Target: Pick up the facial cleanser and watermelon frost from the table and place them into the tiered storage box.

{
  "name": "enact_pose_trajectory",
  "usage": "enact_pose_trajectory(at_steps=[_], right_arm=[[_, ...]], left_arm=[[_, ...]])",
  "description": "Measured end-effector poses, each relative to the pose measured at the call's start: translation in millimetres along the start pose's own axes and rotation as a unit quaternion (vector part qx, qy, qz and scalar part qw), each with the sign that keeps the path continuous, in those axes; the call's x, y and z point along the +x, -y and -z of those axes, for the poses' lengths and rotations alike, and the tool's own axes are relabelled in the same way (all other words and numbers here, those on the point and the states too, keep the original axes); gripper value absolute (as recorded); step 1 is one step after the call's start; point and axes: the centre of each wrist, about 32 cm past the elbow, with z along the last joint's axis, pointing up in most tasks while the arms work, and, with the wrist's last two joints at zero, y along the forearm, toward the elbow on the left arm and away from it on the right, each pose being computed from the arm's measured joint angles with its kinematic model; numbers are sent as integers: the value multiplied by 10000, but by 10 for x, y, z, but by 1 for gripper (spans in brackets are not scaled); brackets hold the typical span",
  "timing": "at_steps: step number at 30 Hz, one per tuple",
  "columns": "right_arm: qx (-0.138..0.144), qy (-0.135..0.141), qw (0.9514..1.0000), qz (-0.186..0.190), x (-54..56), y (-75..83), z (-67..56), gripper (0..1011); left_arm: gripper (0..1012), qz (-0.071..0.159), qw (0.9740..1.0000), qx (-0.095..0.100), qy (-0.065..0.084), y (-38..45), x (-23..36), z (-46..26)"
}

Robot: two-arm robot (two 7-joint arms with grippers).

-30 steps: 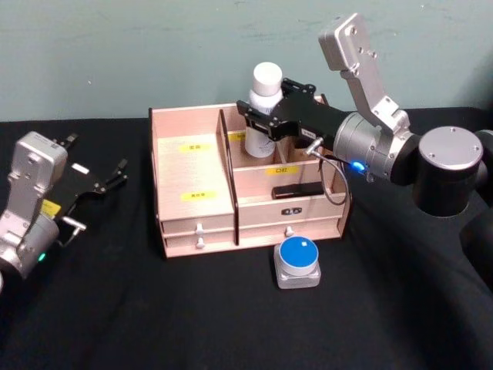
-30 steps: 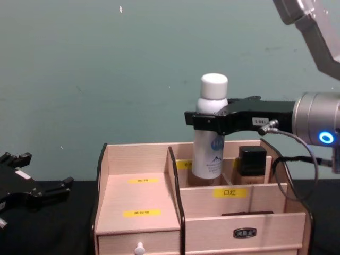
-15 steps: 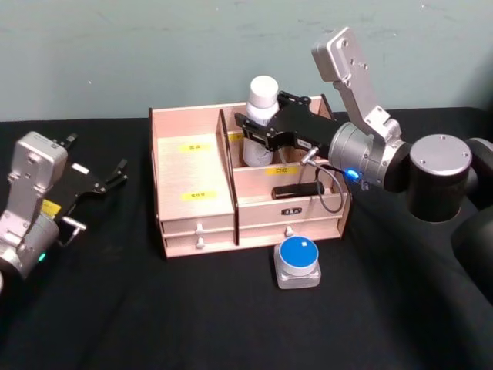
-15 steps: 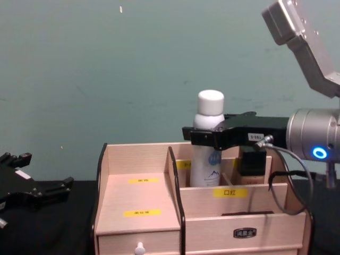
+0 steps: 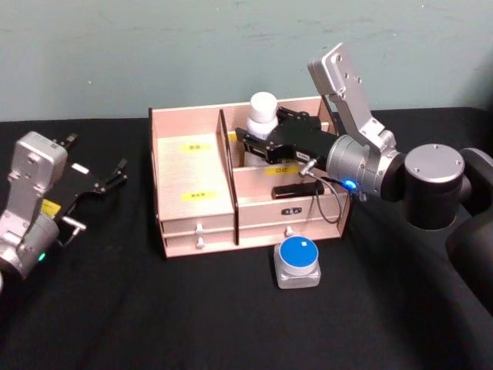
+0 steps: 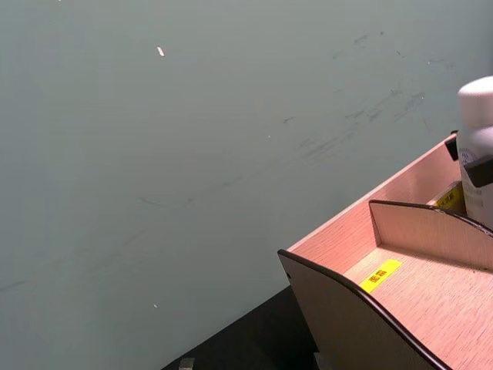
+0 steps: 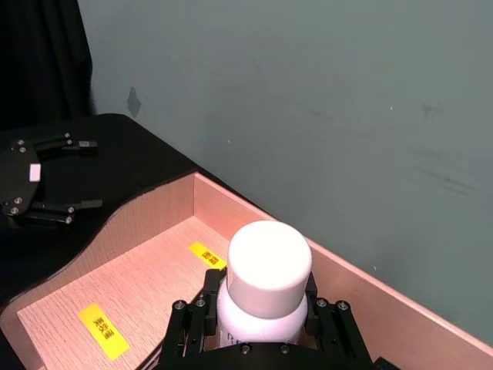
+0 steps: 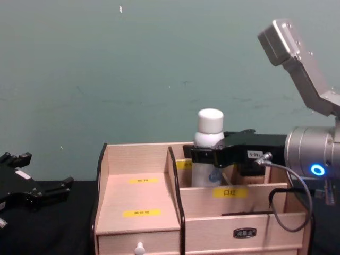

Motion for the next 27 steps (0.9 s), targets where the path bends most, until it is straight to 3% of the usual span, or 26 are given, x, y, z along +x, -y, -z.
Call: enact_pose_trajectory(at_steps=[11, 21, 27], right_arm=[[-146, -77, 9998, -55, 8, -38, 94, 613], [-187, -70, 9998, -75, 7, -46, 102, 615], [-224, -33, 9997, -102, 0, -56, 107, 783]], left_arm=[[1001, 0, 10000, 0, 0, 0, 0, 0], [1001, 0, 10000, 0, 0, 0, 0, 0], [1001, 0, 10000, 0, 0, 0, 0, 0]])
